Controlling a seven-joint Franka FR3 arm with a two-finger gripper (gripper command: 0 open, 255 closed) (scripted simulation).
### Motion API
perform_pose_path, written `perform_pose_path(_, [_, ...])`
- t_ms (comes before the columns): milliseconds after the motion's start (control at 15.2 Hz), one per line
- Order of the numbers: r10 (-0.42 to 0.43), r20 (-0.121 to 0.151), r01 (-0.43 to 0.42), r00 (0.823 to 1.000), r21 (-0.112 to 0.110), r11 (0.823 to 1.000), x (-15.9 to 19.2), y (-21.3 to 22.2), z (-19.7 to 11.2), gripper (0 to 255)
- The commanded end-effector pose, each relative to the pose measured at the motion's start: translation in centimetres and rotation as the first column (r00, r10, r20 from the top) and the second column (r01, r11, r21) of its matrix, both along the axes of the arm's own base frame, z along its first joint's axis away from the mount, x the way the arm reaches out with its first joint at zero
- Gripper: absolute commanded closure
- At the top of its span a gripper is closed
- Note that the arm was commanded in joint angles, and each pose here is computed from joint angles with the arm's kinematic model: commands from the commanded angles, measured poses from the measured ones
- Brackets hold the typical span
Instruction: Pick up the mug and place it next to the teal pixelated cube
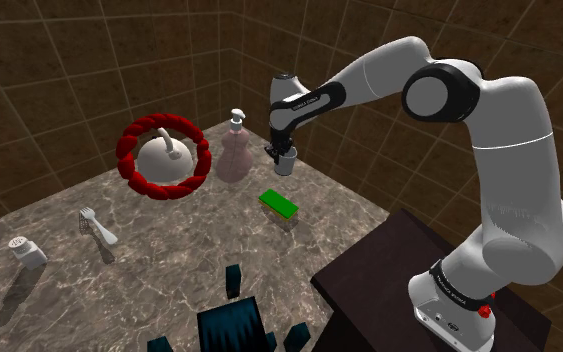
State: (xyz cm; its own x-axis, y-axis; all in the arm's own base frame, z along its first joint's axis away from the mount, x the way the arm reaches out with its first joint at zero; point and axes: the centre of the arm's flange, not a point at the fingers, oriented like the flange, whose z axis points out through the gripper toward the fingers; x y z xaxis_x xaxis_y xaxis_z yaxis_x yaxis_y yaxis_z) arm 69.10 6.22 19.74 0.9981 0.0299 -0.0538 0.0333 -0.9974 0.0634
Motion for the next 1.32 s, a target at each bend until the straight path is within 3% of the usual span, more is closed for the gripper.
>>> perform_pose_path(0, [0.0,0.0,0.0,1.0,0.0,1.0,0.0,0.0,0.0,255])
perform_pose_path(330, [0.0,0.0,0.0,1.0,0.0,1.0,0.0,0.0,0.0,255])
perform_pose_path(1254, [0.0,0.0,0.0,1.0,0.0,1.0,0.0,0.0,7.4,255])
